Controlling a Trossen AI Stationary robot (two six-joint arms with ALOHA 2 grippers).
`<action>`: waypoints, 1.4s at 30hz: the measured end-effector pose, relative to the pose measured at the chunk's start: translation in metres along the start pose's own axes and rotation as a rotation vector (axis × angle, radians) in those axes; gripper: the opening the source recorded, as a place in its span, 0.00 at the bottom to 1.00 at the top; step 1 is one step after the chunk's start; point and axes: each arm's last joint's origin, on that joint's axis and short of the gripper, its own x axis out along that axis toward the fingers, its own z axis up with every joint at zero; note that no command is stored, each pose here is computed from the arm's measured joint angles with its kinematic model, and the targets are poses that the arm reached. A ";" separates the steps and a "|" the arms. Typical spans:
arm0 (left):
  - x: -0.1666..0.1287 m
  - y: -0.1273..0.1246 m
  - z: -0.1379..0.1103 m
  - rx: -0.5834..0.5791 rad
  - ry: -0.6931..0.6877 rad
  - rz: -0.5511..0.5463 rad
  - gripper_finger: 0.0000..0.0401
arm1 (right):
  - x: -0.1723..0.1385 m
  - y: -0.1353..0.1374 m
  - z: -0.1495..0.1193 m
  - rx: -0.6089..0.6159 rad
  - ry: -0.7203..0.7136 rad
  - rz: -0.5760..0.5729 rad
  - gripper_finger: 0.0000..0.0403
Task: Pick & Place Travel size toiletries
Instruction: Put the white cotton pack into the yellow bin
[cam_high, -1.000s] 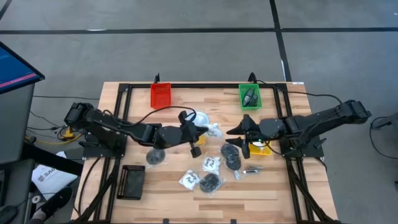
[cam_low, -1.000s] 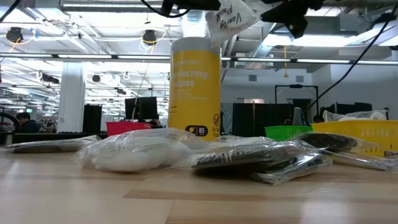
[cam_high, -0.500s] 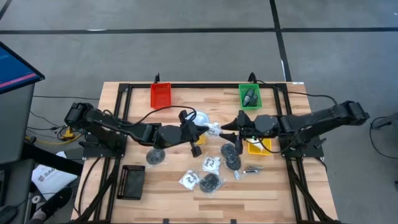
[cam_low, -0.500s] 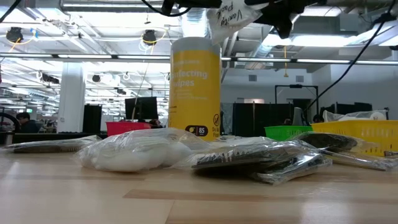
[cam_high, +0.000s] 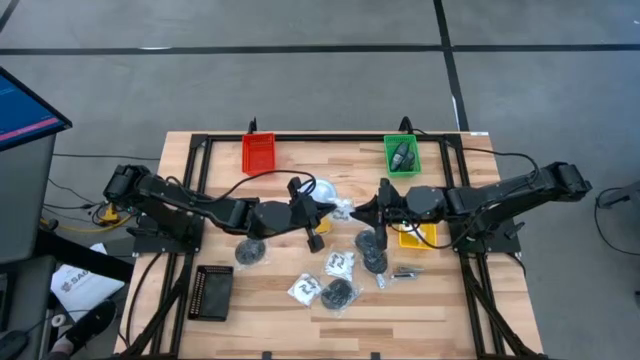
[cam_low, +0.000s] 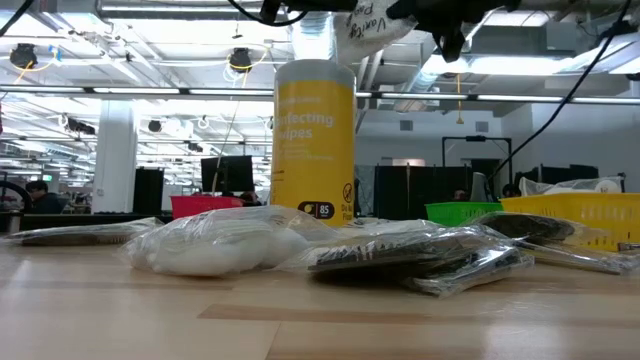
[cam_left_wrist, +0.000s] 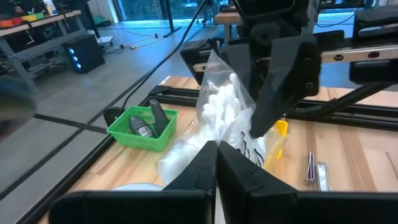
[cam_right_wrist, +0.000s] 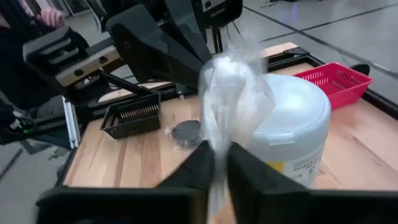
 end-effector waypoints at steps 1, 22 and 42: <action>0.000 0.000 0.000 0.000 0.000 0.000 0.00 | 0.000 0.000 0.000 -0.008 0.001 0.000 0.03; -0.004 -0.007 0.000 0.005 -0.001 -0.045 0.20 | -0.028 -0.008 0.000 -0.040 0.096 -0.028 0.00; -0.015 -0.022 -0.001 0.018 -0.005 -0.110 0.24 | -0.093 -0.036 -0.032 0.157 0.502 -0.272 0.00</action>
